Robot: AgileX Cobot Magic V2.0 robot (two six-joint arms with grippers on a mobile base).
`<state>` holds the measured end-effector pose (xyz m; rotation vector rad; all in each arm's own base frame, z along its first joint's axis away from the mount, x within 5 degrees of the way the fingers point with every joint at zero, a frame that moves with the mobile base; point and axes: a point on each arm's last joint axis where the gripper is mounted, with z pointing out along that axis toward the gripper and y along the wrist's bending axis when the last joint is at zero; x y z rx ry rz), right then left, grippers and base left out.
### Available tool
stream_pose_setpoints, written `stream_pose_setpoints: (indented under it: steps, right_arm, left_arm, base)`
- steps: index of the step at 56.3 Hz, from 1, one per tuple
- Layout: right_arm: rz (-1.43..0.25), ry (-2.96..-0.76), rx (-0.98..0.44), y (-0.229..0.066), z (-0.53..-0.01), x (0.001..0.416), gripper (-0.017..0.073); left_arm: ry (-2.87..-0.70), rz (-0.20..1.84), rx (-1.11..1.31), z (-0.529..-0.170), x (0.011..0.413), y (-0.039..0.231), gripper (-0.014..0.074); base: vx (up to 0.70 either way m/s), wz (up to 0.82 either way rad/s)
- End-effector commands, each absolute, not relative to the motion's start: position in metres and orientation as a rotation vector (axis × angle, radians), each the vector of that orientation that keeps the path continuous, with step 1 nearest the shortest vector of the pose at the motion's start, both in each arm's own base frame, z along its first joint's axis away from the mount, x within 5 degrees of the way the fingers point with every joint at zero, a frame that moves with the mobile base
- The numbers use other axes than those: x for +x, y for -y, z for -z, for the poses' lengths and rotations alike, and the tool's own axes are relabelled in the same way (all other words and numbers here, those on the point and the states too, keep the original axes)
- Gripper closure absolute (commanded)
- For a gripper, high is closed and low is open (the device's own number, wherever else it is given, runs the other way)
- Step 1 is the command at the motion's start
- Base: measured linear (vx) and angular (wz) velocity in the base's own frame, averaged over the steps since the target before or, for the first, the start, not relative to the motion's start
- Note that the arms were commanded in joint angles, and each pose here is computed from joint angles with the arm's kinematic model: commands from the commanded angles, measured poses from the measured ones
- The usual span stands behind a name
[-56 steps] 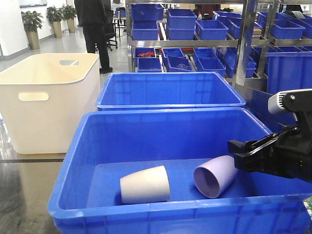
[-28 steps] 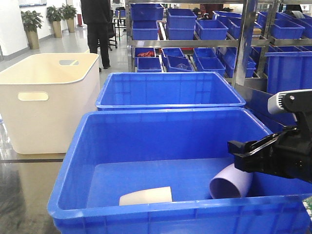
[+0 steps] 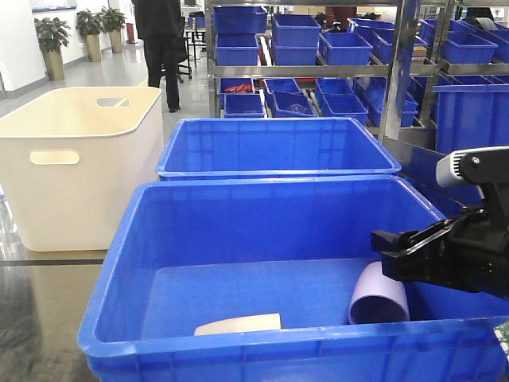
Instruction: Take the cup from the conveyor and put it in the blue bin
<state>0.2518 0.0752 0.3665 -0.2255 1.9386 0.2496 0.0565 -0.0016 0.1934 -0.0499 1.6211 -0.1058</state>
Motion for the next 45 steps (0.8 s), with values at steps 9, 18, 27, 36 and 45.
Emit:
stream_pose_setpoints:
  steps: [9,18,27,36,45]
  right_arm:
    - [-0.259,-1.805,-0.209,-0.074,-0.390,0.250,-0.0014]
    - [-0.259,-1.805,-0.209,-0.074,-0.390,0.250,-0.0014]
    - [-0.258,-1.789,-0.208,-0.073,-0.393,0.248,-0.0011]
    - [-0.275,-1.697,-0.194,-0.066,-0.413,0.220,0.0010]
    - [-0.353,-1.536,-0.120,-0.051,-0.421,0.170,0.0032]
  left_arm:
    - [-1.528,0.130,-0.049,-0.199,0.056,0.003,0.0594]
    - [-1.528,0.130,-0.049,-0.199,0.056,0.003,0.0594]
    - [-1.528,0.130,-0.049,-0.199,0.056,0.003,0.0594]
    - [-1.528,0.130,-0.049,-0.199,0.056,0.003,0.0594]
    - [-1.528,0.130,-0.049,-0.199,0.056,0.003,0.0594]
  base:
    - [0.00,0.00]
    - [0.00,0.00]
    - [0.00,0.00]
    - [0.00,0.00]
    - [0.00,0.00]
